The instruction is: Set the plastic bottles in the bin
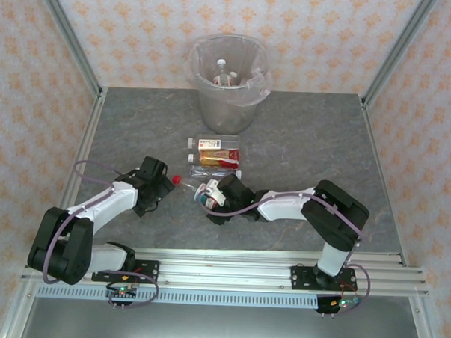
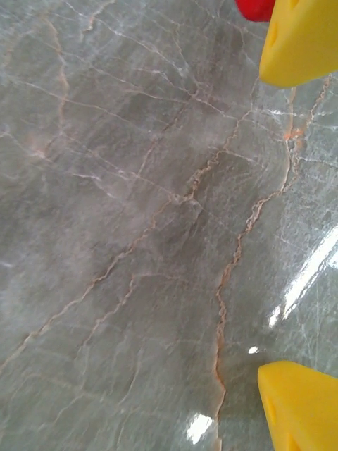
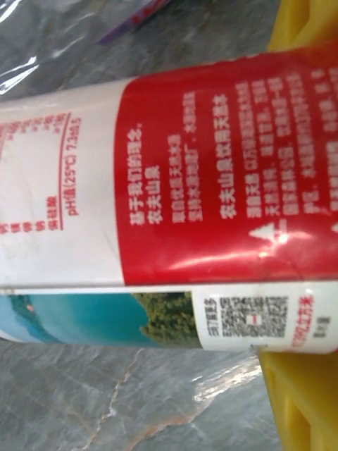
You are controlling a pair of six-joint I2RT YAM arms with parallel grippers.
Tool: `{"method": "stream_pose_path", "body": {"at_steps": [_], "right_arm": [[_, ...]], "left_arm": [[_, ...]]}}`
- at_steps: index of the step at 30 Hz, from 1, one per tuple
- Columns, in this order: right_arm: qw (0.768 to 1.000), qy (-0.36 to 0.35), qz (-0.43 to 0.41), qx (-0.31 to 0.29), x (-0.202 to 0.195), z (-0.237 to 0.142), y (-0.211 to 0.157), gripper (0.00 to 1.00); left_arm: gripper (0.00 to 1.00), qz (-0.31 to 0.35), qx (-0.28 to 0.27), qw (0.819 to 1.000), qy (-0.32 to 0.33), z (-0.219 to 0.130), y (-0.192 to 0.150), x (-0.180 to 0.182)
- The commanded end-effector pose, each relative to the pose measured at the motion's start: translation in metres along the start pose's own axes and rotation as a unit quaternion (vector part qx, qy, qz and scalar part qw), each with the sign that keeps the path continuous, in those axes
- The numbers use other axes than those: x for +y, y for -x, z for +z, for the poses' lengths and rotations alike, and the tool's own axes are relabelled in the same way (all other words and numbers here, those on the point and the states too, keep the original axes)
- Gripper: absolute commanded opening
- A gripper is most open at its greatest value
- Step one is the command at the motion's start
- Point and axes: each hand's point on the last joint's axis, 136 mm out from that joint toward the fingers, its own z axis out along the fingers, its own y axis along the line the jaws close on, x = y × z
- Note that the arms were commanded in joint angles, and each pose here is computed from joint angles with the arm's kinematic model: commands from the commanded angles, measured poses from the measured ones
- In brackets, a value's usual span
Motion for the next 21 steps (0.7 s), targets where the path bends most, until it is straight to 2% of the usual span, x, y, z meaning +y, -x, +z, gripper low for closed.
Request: {"method": "stream_pose_path", "body": {"at_steps": [1, 6, 10, 15, 21], "right_arm": [[0.999, -0.043, -0.008, -0.027, -0.016, 0.008, 0.019, 0.76], [0.999, -0.019, -0.041, -0.028, -0.008, 0.017, 0.026, 0.89], [0.998, -0.002, -0.049, -0.037, -0.003, 0.025, 0.037, 0.89], [0.999, -0.020, -0.024, -0.041, -0.009, 0.028, 0.042, 0.70], [0.998, -0.012, -0.027, -0.056, -0.005, 0.011, 0.039, 0.51]], "left_arm": [[1.00, -0.006, -0.003, 1.000, -0.006, -0.001, 0.001, -0.007], [1.00, -0.001, 0.002, 1.000, -0.008, 0.003, -0.001, -0.012], [1.00, 0.005, 0.008, 1.000, -0.006, 0.005, -0.003, -0.015], [1.00, 0.007, 0.008, 1.000, -0.005, 0.005, -0.005, -0.015], [1.00, 0.006, -0.017, 1.000, -0.006, -0.004, 0.004, -0.012]]}}
